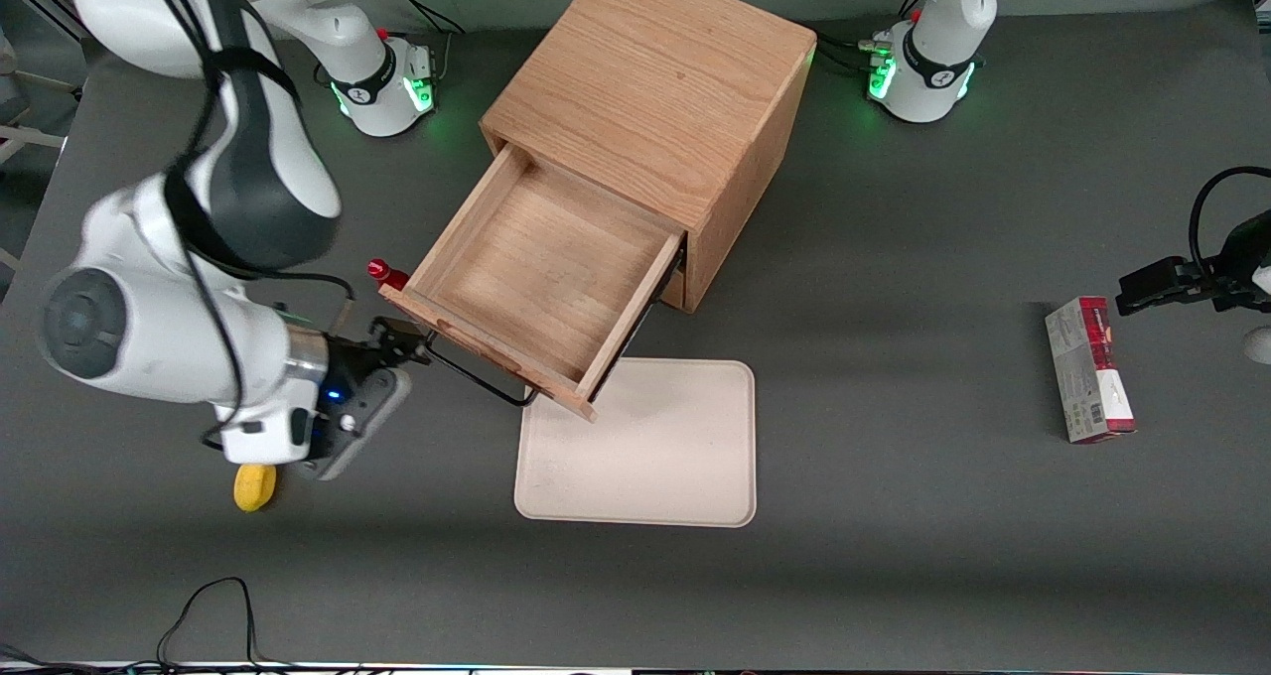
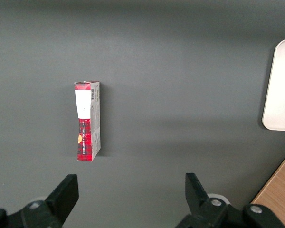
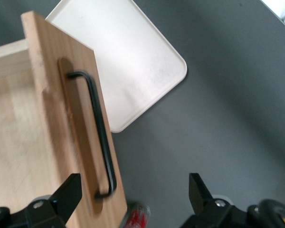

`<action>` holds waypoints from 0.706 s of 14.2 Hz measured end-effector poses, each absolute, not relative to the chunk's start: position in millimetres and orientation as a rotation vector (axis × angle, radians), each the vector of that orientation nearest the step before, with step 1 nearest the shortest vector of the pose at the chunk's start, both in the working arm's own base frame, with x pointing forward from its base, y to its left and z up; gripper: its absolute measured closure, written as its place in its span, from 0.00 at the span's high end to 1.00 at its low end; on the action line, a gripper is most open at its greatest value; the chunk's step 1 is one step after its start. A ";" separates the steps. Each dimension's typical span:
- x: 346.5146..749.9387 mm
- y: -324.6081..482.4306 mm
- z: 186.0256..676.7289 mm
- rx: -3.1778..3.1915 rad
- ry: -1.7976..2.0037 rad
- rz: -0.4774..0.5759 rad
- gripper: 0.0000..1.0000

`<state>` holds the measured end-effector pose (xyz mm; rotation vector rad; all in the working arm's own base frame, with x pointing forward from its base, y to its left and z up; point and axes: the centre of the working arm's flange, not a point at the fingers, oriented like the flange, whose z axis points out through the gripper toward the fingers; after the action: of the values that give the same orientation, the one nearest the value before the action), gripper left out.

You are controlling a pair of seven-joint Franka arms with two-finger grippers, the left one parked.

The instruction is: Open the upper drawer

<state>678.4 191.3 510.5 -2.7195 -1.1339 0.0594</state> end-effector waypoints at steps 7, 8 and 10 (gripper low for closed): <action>601.3 110.7 560.6 -2.841 -0.982 0.147 1.00; 591.8 99.9 558.7 -2.875 -0.939 0.136 1.00; 570.6 88.7 554.0 -2.928 -0.816 0.112 1.00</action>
<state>570.6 88.7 554.0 -2.9277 -0.8165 0.1123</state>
